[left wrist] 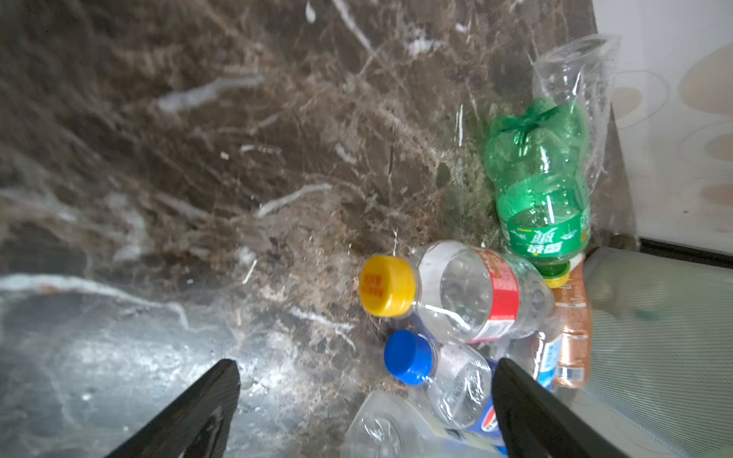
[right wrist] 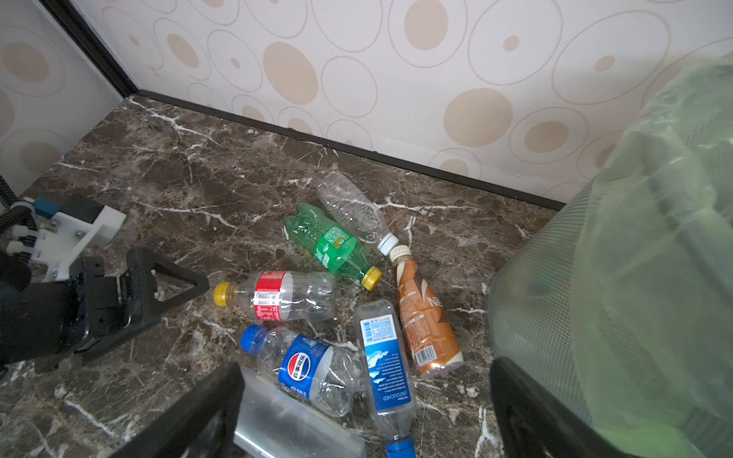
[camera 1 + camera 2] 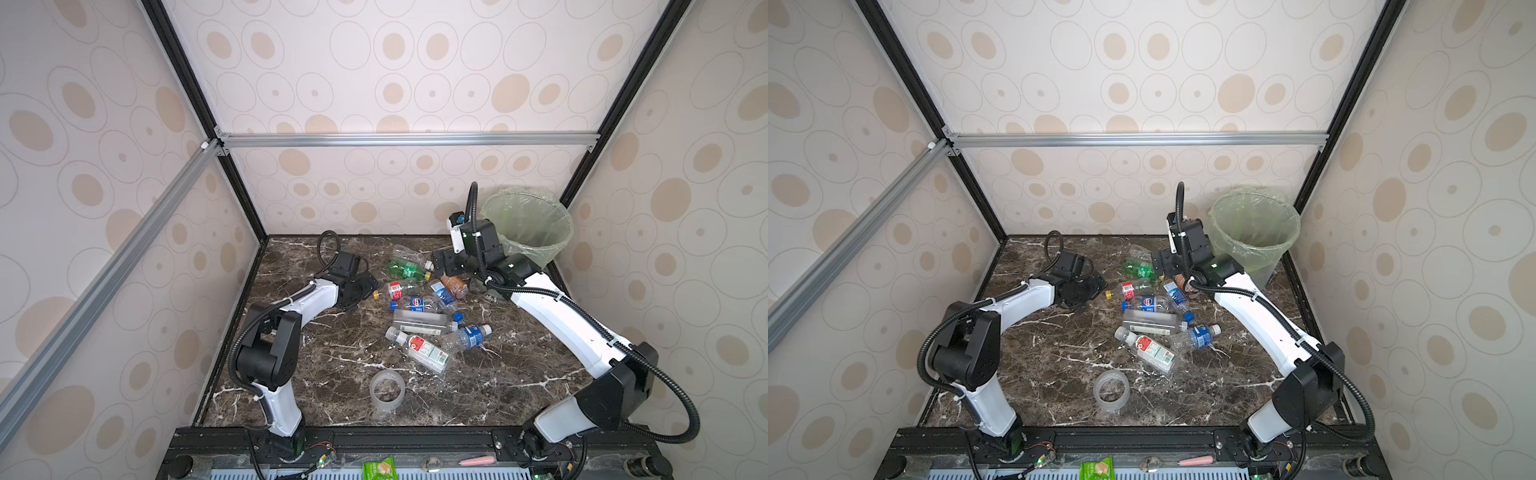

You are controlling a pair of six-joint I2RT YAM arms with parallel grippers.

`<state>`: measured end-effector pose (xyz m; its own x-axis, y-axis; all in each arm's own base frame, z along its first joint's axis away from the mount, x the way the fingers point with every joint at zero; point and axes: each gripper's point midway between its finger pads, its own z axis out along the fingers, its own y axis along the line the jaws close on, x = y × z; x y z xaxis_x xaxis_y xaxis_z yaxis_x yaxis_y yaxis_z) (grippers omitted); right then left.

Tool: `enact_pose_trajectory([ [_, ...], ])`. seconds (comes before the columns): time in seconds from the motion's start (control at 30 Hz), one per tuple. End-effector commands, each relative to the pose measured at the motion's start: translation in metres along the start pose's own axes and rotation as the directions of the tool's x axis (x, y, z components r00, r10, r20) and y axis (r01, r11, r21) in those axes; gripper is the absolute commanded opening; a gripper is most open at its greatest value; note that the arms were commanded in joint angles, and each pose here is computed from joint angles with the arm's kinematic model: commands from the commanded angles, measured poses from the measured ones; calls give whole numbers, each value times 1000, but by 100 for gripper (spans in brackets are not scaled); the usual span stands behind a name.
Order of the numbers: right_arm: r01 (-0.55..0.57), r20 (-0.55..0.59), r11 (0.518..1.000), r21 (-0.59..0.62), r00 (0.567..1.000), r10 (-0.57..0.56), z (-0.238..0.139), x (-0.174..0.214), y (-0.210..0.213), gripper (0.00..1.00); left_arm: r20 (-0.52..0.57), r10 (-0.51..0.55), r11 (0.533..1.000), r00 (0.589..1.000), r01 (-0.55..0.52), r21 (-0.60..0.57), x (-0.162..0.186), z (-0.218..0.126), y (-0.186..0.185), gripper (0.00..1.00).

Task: Throw the plastic bottles in the bin
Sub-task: 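Grasp the yellow-capped red-label bottle cap with the left gripper while the right hovers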

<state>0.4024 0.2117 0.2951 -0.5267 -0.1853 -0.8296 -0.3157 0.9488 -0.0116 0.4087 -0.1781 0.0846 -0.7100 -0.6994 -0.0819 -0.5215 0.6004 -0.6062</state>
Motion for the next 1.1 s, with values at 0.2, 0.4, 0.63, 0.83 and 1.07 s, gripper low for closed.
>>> enact_pose_trajectory([
  [0.2,30,-28,999,-43,999,-31,11,16,25,100,-49,-325,925,944,328,191,0,-7,-26,99],
  [0.4,25,-20,998,-49,999,-26,10,16,26,100,-13,-441,882,897,436,180,-3,-6,-20,97],
  [0.63,90,-16,988,-129,996,-93,8,23,48,100,-20,-498,852,867,493,174,3,4,-30,95],
  [0.83,158,9,962,-221,987,-160,1,40,76,100,-20,-517,844,856,513,156,7,15,-30,94],
  [1.07,153,-25,962,-227,986,-163,4,55,78,100,-5,-548,828,837,543,139,8,21,-24,91],
])
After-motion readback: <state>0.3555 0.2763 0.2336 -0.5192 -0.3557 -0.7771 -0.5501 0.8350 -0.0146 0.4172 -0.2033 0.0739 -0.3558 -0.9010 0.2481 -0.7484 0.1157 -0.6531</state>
